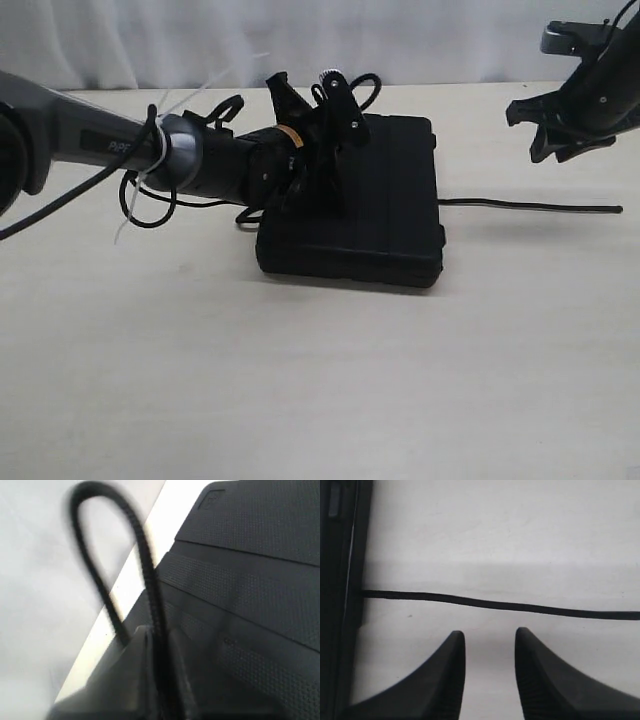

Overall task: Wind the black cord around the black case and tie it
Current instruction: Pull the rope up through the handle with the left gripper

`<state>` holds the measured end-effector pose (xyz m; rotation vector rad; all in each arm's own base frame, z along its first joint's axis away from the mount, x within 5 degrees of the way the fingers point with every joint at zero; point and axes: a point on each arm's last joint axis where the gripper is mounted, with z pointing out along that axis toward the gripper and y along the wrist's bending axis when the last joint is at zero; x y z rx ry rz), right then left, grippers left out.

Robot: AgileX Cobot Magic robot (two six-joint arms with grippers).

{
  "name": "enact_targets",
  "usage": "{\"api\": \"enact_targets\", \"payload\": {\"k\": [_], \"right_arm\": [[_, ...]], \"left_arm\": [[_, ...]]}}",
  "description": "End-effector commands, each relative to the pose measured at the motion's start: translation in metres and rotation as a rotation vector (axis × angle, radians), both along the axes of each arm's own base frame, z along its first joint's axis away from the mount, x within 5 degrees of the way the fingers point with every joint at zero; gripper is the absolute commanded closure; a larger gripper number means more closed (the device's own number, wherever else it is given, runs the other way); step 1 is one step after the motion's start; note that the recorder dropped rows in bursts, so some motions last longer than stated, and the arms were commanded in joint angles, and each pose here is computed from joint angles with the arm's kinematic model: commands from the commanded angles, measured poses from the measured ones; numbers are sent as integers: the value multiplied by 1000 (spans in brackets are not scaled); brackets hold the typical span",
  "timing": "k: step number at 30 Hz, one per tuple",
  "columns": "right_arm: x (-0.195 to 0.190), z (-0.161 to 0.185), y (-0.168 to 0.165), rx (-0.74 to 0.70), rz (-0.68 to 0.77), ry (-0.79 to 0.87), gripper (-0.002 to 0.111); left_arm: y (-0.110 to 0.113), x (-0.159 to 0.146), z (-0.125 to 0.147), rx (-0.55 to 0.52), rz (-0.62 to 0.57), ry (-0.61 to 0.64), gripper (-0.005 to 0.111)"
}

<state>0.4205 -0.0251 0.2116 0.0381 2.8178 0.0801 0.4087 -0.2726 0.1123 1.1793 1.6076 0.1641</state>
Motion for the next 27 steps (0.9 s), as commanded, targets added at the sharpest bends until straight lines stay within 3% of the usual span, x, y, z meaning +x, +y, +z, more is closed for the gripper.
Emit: {"api": "enact_targets", "payload": {"k": [1, 8, 17, 24, 27], "right_arm": [[-2, -2, -1, 2, 9, 18, 76], [-3, -3, -1, 3, 10, 30, 76], [-13, -23, -1, 3, 13, 70, 76], [-12, -23, -1, 2, 13, 65, 76], [-12, -23, -1, 3, 13, 68, 76]], "left_arm": [[-4, -3, 14, -40, -1, -14, 107], [-10, -15, 66, -66, -45, -33, 107], [-10, -29, 51, 83, -118, 175, 107], [-19, -36, 51, 129, -171, 152, 107], [-38, -49, 54, 181, -261, 65, 107]]}}
